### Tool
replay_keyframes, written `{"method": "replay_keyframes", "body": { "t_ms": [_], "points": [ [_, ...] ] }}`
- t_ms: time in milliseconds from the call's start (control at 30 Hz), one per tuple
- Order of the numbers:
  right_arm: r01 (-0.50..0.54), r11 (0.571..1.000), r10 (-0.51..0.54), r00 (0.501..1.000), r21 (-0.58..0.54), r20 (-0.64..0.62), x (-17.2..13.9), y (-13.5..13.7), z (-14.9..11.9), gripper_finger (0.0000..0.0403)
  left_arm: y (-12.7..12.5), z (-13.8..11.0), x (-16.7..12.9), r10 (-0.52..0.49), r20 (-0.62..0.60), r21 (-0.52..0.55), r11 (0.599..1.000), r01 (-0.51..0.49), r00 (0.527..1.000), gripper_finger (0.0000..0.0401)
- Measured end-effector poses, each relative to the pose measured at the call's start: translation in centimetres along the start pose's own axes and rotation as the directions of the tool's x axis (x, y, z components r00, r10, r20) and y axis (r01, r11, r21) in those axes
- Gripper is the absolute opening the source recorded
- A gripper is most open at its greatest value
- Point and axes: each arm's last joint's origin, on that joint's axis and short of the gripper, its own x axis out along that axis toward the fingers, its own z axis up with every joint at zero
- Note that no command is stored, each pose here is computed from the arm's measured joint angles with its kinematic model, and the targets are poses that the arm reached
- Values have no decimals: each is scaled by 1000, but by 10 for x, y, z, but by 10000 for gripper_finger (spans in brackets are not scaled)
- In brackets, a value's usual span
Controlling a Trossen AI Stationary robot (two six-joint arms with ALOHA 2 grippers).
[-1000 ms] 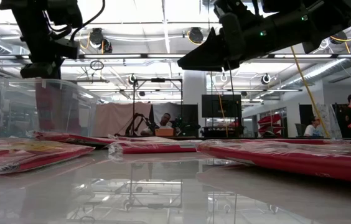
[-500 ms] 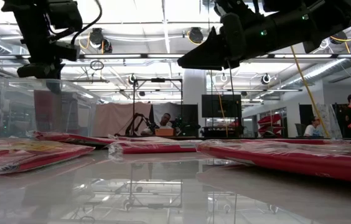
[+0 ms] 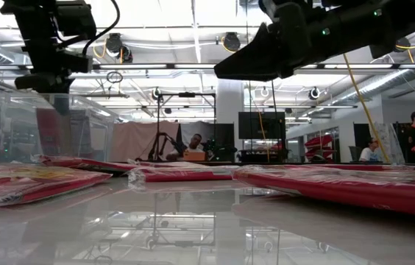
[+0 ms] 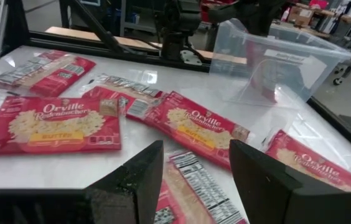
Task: Sort popcorn bags into baskets
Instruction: Put the red popcorn pack into the bin, then stack the red popcorn pack into the bin
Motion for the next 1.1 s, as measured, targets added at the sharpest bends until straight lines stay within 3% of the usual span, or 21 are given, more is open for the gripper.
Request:
{"method": "replay_keyframes", "body": {
  "t_ms": [167, 433, 600, 867, 1100],
  "points": [
    [-3, 1000, 4, 1000, 23, -10, 0, 1, -1, 178, 0, 0, 0, 5, 3, -22, 1000, -5, 1000, 77],
    [-3, 1000, 4, 1000, 22, -11, 0, 1, -1, 178, 2, 0, 0, 42, -17, -22, 999, -43, 999, 177],
    [-3, 1000, 4, 1000, 27, -17, 0, 1, -2, 178, 12, 2, -13, 171, -61, -97, 980, -176, 983, 205],
    [-2, 1000, 3, 1000, 30, -24, 0, 1, -2, 178, 28, 5, -47, 190, -37, -174, 965, -194, 981, 181],
    [1, 997, 0, 1000, 71, -22, 0, 1, -2, 178, 26, 6, -47, 132, 6, -287, 950, -125, 991, 143]
  ]
}}
